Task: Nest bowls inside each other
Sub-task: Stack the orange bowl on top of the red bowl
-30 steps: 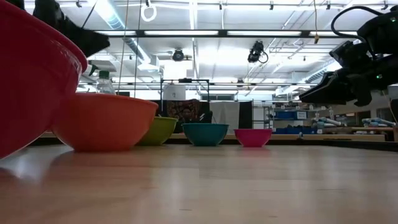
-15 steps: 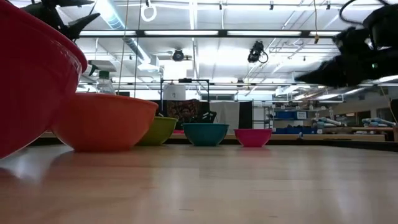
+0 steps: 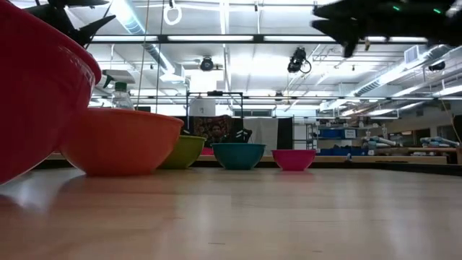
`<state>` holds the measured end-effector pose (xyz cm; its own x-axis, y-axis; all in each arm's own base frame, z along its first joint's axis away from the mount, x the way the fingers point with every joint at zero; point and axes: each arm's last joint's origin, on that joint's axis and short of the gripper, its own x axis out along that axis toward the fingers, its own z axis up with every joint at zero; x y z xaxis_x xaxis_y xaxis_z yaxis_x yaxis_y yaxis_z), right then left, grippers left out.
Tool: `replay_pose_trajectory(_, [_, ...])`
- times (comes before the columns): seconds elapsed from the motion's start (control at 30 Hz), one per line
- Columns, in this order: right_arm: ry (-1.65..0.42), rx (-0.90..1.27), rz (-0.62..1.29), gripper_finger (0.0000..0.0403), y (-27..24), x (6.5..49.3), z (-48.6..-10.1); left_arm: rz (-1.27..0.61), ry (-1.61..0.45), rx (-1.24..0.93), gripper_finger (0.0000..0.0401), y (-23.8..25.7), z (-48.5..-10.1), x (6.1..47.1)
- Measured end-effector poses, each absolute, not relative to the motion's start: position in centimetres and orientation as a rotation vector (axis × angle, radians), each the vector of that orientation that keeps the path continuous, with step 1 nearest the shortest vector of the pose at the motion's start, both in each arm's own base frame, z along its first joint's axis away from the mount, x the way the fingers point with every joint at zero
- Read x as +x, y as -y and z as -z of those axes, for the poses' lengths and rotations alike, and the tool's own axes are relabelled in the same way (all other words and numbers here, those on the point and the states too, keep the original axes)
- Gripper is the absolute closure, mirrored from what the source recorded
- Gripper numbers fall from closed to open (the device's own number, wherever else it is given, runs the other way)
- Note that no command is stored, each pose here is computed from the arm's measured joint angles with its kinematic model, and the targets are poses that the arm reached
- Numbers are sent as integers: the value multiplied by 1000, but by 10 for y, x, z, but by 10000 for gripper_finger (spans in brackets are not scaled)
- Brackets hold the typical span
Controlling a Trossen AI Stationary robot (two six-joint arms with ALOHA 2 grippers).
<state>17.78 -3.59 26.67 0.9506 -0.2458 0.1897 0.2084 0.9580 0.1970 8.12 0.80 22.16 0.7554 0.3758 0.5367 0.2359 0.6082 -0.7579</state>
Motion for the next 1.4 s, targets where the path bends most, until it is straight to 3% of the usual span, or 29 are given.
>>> replay_pose_trajectory(0.23, [217, 720, 200, 245, 56, 254, -298, -115, 782, -1052, 287, -10, -222, 80])
replay_pose_trajectory(0.47, [118, 715, 36, 245, 67, 320, -304, -6, 766, -960, 287, -7, -251, 73])
replay_pose_trajectory(0.7, [-23, 699, -161, 245, 71, 378, -307, -142, 435, -863, 269, -7, -279, 66])
replay_pose_trajectory(0.9, [-444, 642, 219, 245, 63, 417, -281, -247, 195, -834, 196, -7, -290, 51])
replay_pose_trajectory(1.1, [-589, 729, 274, 198, 65, 442, -253, -278, 80, -845, 121, -7, -284, 51])
replay_pose_trajectory(1.27, [-740, 909, 360, 139, 75, 454, -212, -309, 29, -823, 102, -7, -280, 54])
replay_pose_trajectory(1.4, [-782, 857, 449, 130, 78, 458, -200, -320, 18, -821, 102, -7, -279, 57])
